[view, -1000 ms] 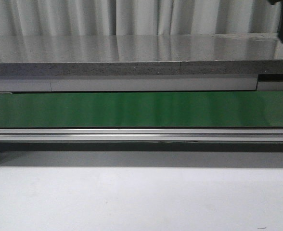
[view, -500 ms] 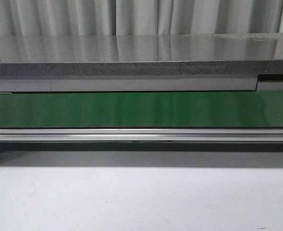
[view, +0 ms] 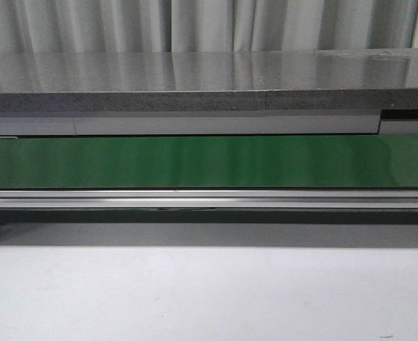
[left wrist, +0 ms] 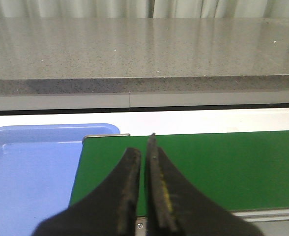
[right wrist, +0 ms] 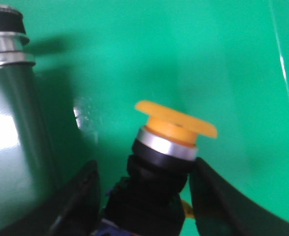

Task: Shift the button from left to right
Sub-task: 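Lower the push button into the green tray and open the right gripper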

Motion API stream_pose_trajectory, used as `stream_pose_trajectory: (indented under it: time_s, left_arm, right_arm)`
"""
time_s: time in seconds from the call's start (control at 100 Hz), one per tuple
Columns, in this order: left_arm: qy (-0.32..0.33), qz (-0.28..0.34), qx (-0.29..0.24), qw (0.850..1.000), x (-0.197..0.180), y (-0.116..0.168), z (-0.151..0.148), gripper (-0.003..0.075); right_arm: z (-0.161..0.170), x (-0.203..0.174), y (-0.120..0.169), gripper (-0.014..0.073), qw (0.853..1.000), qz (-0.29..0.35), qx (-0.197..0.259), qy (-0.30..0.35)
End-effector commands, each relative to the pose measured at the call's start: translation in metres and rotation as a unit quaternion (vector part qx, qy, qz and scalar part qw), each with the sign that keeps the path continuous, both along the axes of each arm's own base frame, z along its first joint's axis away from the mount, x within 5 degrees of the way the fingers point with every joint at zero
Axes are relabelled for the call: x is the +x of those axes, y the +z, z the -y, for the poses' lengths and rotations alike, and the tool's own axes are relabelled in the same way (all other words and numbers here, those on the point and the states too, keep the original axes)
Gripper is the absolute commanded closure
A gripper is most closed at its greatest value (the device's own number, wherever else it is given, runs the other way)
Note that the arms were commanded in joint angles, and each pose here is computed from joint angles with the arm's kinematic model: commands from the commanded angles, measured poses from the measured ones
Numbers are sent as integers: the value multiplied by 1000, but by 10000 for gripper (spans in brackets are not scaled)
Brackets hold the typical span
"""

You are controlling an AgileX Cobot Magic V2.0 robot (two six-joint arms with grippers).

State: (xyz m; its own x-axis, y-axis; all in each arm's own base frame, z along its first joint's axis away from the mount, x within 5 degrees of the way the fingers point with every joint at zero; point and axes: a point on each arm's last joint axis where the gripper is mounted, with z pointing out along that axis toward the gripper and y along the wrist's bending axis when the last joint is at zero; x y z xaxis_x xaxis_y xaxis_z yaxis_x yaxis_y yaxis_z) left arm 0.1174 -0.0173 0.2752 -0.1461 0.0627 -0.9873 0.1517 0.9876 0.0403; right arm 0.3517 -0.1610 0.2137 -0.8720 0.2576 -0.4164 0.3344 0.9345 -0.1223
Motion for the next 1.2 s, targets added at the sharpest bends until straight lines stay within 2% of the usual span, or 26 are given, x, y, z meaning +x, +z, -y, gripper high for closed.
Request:
stream_pose_trajectory:
  time_s: [0.0, 0.3, 0.57, 0.65, 0.95, 1.19]
  left_arm:
    - [-1, 57, -13, 998, 1, 18, 1, 715]
    - [-1, 57, -13, 998, 1, 18, 1, 715]
    - [-1, 57, -13, 998, 1, 18, 1, 715]
    - [-1, 57, -13, 998, 1, 18, 1, 715]
    - [-1, 57, -13, 998, 1, 18, 1, 715]
    - [-1, 57, -13, 998, 1, 18, 1, 715]
  right_arm:
    - [5, 2, 28, 400, 998, 48, -32, 7]
    - [4, 2, 28, 387, 998, 46, -30, 6]
    - [4, 2, 28, 156, 999, 45, -30, 6]
    - [4, 2, 28, 123, 999, 45, -30, 6]
    - [3, 0, 33, 119, 998, 54, -22, -10]
    - [-24, -1, 74, 119, 991, 131, -27, 13]
